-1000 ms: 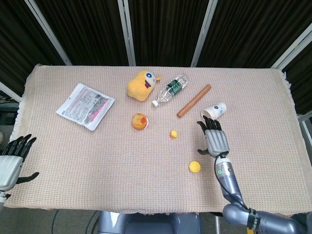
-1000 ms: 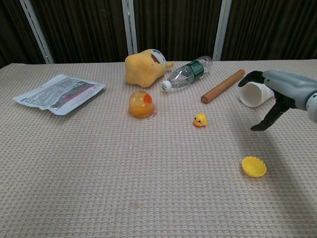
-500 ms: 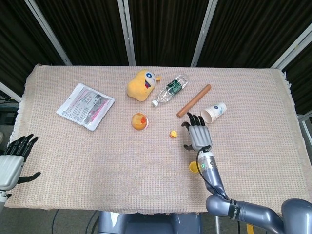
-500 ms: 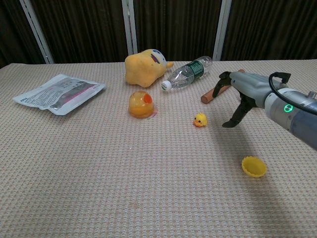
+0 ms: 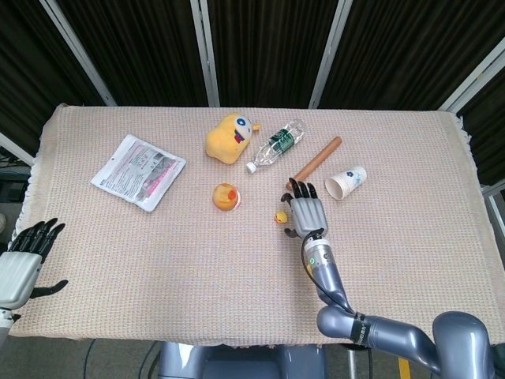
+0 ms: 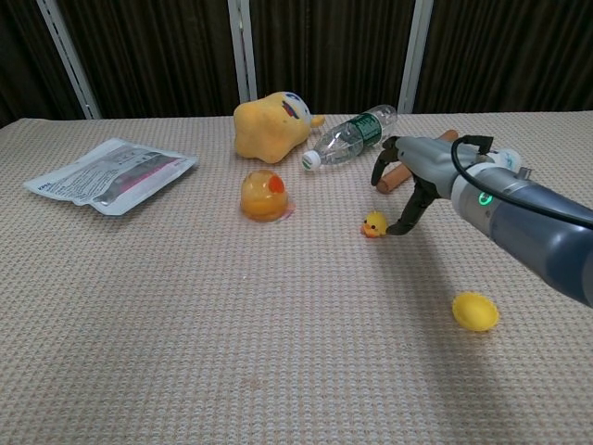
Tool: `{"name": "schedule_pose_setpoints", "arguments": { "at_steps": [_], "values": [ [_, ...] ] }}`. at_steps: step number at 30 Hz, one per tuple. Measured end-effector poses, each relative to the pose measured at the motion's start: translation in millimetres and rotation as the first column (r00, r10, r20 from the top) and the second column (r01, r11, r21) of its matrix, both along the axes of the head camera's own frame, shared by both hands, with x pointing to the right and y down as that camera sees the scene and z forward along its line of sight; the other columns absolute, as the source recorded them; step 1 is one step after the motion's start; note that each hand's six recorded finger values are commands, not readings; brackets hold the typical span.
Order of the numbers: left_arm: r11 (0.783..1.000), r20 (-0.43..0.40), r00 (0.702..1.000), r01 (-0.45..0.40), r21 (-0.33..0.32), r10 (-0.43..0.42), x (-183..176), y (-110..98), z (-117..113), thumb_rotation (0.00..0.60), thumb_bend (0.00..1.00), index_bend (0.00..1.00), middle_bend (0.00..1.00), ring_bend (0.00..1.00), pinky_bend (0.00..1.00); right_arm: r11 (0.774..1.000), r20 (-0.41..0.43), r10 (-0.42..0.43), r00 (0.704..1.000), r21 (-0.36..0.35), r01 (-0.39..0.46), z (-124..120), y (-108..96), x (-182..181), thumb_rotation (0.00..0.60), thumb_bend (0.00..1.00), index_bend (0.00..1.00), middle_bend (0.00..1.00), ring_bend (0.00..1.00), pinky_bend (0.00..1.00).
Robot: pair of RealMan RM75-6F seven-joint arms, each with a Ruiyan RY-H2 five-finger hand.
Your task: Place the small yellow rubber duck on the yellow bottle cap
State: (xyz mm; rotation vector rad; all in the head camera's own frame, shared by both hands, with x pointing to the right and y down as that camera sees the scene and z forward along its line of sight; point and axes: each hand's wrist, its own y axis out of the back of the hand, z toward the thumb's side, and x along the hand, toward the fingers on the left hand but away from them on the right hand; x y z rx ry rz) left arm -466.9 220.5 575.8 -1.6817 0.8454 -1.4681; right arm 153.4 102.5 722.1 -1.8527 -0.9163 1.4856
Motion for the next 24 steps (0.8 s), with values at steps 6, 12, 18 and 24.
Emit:
{"name": "schedule_pose_setpoints", "arguments": {
  "at_steps": [6,12,18,24],
  "values": [
    [1.0,-0.007,1.0,-0.011,0.002,0.011,2.1,-0.4,-0.6,0.6,0.0,0.0,0.0,0.0,0.11,1.0,-0.008,-0.011,1.0,-0.015,0.011,10.6,-3.9,-8.4,0.6,0.13,0.32,0.0,0.0,0.0],
    [1.0,-0.015,1.0,-0.017,-0.003,0.016,4.0,-0.4,-0.1,0.6,0.0,0.0,0.0,0.0,0.11,0.999,-0.009,-0.022,1.0,-0.031,0.021,20.4,-7.3,-14.3,0.6,0.13,0.35,0.0,0.0,0.0],
    [1.0,-0.025,1.0,-0.016,-0.008,0.016,4.4,-0.5,-0.4,0.6,0.0,0.0,0.0,0.0,0.11,0.999,-0.017,-0.025,1.0,-0.044,0.024,28.9,-10.1,-14.5,0.6,0.13,0.4,0.0,0.0,0.0],
    [1.0,-0.03,0.999,-0.021,-0.01,0.02,5.2,-0.9,-0.3,0.6,0.0,0.0,0.0,0.0,0.11,0.998,-0.018,-0.02,1.0,-0.054,0.019,34.3,-11.7,-12.9,0.6,0.13,0.46,0.0,0.0,0.0]
  ]
}}
